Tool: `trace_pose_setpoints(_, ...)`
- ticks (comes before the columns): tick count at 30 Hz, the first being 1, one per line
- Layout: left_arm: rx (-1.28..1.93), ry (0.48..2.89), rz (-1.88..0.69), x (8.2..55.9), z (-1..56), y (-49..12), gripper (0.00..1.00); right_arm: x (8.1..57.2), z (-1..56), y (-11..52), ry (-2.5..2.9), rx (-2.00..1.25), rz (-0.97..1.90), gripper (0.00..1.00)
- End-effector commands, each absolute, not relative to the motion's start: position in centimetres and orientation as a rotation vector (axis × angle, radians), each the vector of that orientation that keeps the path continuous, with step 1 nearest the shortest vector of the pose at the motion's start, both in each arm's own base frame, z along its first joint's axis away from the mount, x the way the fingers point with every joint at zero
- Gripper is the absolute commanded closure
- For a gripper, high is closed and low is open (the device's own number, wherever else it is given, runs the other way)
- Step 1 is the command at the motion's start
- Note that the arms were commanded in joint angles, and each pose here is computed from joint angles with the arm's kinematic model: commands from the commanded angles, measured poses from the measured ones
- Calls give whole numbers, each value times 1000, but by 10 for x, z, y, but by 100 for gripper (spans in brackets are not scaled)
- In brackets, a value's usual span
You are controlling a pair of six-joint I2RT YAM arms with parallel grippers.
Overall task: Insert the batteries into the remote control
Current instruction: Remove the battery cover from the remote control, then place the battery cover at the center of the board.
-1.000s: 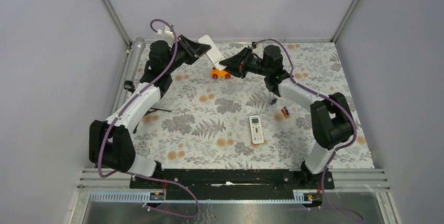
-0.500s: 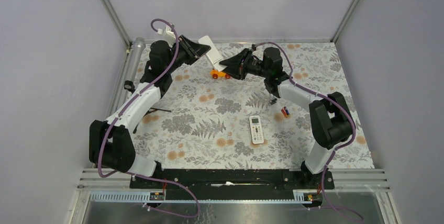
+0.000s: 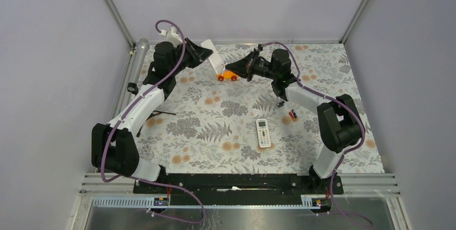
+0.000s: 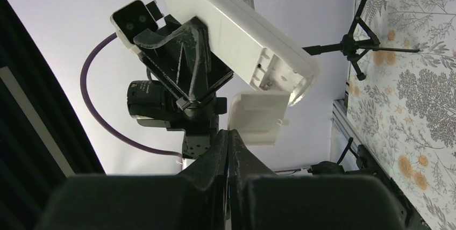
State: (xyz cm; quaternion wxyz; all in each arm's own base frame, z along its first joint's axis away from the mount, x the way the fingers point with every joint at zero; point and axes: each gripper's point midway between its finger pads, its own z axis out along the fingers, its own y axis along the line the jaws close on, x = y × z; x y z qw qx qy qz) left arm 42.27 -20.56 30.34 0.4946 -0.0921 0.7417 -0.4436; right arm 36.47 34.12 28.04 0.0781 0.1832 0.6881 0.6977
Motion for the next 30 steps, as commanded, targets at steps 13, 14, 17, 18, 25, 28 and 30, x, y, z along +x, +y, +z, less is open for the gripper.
trace_pose_setpoints(13,-110,1731,-884,420,327,-183,100,357,175,298,2404,289,1406,100)
trace_pose_setpoints(14,-94,1727,-892,417,330,-184,100,352,157,293,2458,276,1329,100)
trace_pose_setpoints(17,-38,1719,-933,408,336,-190,100,336,113,282,2607,234,1145,100)
trace_pose_setpoints(18,-20,1716,-949,404,338,-193,100,331,101,280,2647,224,1107,100)
trace_pose_setpoints(25,32,1692,-1018,387,348,-199,100,318,65,281,2777,199,978,93)
trace_pose_setpoints(28,37,1670,-1037,383,355,-200,100,325,73,280,2762,190,948,59)
trace_pose_setpoints(30,37,1655,-1054,381,360,-201,100,330,92,282,2705,168,971,43)
